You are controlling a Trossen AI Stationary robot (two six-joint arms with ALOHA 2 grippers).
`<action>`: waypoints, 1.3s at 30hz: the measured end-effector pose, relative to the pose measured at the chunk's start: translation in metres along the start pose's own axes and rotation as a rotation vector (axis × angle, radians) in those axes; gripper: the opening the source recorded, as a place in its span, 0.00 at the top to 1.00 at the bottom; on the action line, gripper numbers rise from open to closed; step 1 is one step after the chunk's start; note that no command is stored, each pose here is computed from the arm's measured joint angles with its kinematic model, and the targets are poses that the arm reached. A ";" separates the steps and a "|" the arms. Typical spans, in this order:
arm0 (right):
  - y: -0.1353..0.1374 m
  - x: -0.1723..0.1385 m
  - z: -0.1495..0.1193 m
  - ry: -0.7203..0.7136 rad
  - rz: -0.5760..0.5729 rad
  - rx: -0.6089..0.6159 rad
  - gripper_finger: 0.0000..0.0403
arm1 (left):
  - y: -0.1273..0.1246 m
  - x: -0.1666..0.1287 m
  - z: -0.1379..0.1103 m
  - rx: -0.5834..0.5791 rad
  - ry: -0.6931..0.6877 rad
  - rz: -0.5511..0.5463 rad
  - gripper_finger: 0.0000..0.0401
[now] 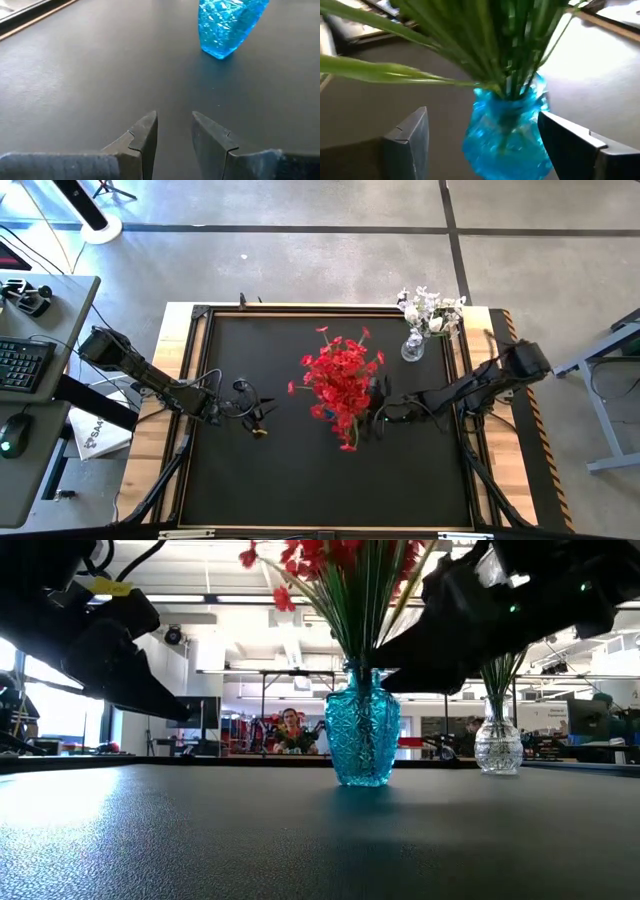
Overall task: Sort flowers into vase by color
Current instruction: Return to Home Position
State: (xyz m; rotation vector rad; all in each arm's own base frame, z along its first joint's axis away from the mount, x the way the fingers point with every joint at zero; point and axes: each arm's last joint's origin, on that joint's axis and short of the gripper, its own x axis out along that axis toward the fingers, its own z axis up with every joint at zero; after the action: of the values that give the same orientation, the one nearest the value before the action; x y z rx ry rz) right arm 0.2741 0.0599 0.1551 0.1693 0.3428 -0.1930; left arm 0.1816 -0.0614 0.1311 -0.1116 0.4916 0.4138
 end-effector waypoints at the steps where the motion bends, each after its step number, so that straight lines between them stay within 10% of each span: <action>1: 0.000 -0.003 0.002 0.019 0.028 0.002 0.30 | 0.000 0.000 0.000 0.000 0.002 -0.004 0.74; 15: -0.019 -0.060 0.000 0.181 0.184 -0.016 0.43 | 0.004 0.007 0.005 -0.095 0.043 -0.085 0.74; 39: -0.059 -0.134 -0.027 -0.320 0.355 -0.012 0.80 | 0.053 0.031 0.053 0.038 -0.160 -0.239 0.74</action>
State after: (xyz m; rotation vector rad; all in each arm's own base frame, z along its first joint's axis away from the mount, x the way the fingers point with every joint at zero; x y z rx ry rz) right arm 0.1289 0.0299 0.1688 0.1811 -0.0073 0.1337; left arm 0.2078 0.0085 0.1619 -0.0987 0.3232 0.1773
